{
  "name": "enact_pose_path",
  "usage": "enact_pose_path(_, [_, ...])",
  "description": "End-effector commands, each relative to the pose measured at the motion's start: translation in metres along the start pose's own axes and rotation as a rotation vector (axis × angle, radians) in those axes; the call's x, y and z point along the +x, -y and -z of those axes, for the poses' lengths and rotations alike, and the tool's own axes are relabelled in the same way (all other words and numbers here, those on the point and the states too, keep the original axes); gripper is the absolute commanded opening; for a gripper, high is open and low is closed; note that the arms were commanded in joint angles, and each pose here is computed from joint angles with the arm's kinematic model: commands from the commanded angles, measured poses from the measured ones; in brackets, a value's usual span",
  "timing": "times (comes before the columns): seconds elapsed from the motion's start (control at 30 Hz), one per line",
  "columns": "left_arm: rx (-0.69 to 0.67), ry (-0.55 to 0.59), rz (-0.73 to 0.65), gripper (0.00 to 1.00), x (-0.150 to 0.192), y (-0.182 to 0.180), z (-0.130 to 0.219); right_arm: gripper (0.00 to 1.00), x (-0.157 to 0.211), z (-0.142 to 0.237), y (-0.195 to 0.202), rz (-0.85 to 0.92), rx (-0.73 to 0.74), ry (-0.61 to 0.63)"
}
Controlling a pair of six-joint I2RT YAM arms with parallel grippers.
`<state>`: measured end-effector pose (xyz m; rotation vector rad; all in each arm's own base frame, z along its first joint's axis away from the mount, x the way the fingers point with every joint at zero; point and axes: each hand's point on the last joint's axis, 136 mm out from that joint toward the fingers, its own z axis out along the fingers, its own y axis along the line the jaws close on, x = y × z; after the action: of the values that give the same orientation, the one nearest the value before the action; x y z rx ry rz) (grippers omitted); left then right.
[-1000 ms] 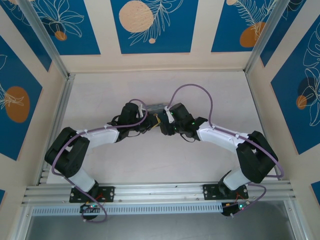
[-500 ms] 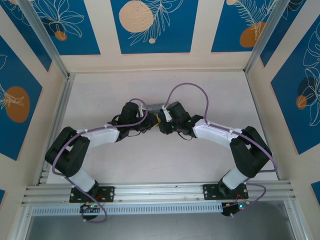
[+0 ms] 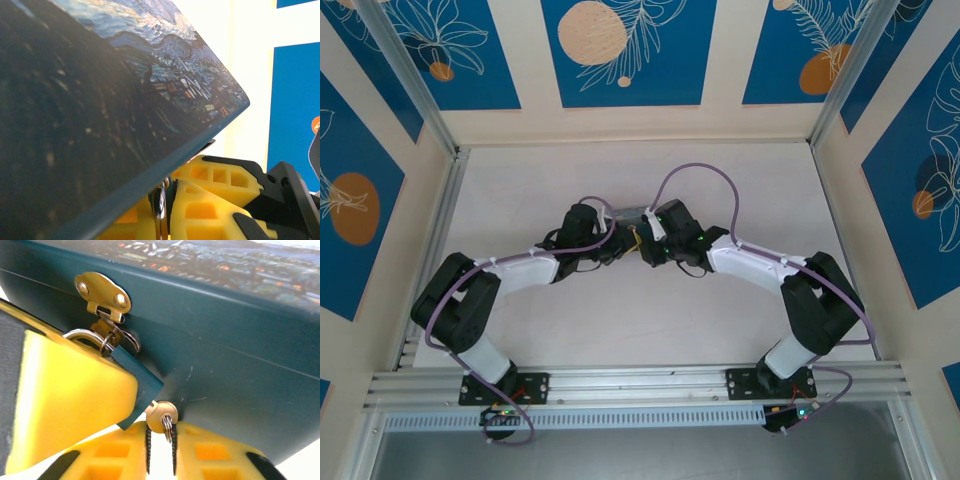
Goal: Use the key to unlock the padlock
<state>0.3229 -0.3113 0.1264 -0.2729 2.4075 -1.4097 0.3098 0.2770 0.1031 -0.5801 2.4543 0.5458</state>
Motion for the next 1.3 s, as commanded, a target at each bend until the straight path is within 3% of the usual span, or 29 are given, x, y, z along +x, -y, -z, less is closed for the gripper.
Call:
enact_pose_path(0.0, [0.072, -0.013, -0.051, 0.00, -0.004, 0.022, -0.003, 0.14, -0.030, 0.007, -0.016, 0.025, -0.065, 0.071])
enact_pose_path(0.1, [0.073, -0.015, -0.050, 0.00, -0.004, 0.022, -0.003, 0.09, -0.030, 0.009, -0.018, 0.026, -0.072, 0.070])
enact_pose_path(0.23, [0.073, -0.015, -0.047, 0.00, -0.003, 0.021, -0.004, 0.09, -0.028, 0.012, -0.018, 0.025, -0.081, 0.069])
enact_pose_path(0.73, [0.065, -0.040, -0.068, 0.00, -0.002, 0.030, 0.001, 0.46, -0.010, 0.029, 0.011, 0.129, -0.033, 0.149])
enact_pose_path(1.27, [0.074, -0.070, -0.076, 0.00, -0.002, 0.038, -0.001, 0.40, -0.013, 0.007, -0.001, 0.287, 0.029, 0.167])
